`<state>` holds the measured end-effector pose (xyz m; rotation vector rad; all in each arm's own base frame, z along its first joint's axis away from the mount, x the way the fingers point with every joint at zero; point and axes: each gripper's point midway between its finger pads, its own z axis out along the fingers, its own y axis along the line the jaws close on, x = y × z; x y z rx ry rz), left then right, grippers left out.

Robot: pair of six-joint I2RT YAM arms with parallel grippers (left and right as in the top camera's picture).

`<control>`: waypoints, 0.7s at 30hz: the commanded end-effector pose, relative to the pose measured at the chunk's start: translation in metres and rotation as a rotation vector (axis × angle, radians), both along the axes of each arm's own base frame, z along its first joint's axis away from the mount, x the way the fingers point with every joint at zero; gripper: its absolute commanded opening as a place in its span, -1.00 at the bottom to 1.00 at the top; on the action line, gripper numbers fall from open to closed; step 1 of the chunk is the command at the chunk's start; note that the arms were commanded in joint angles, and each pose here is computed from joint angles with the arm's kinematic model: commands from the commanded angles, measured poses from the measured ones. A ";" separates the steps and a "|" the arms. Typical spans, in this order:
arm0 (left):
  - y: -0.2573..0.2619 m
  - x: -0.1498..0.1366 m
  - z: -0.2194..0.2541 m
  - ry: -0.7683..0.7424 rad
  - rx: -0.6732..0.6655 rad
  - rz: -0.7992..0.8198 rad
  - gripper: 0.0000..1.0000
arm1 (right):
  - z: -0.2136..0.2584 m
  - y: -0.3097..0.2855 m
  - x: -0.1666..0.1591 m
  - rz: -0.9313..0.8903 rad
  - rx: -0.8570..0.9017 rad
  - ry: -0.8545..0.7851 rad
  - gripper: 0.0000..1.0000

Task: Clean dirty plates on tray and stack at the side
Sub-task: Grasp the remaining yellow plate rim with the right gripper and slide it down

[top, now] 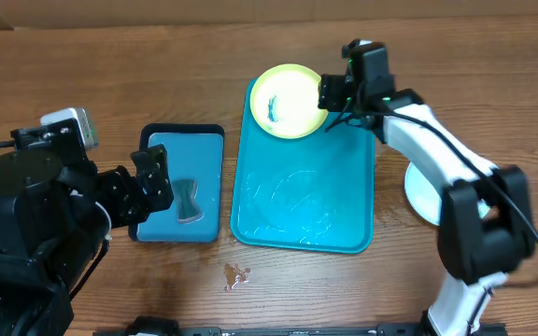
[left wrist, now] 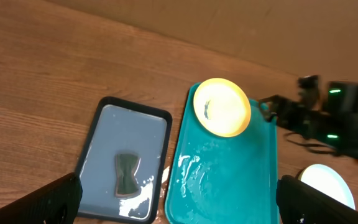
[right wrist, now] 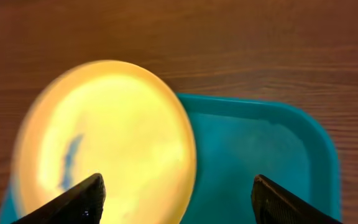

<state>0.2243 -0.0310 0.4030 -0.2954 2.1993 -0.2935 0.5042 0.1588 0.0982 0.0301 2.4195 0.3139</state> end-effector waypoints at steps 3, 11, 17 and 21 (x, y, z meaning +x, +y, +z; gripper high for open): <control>-0.001 0.007 0.001 0.002 0.020 -0.014 0.99 | -0.049 0.010 0.014 0.025 0.011 0.020 0.72; -0.002 0.017 -0.017 0.090 0.032 -0.015 1.00 | -0.088 0.020 0.007 0.074 0.051 0.096 -0.81; -0.002 0.019 -0.031 0.162 0.044 -0.017 1.00 | -0.048 0.003 -0.002 0.042 0.055 0.107 -0.92; 0.005 0.019 -0.032 0.158 0.107 -0.016 1.00 | 0.018 -0.015 -0.018 0.018 0.065 0.070 -0.92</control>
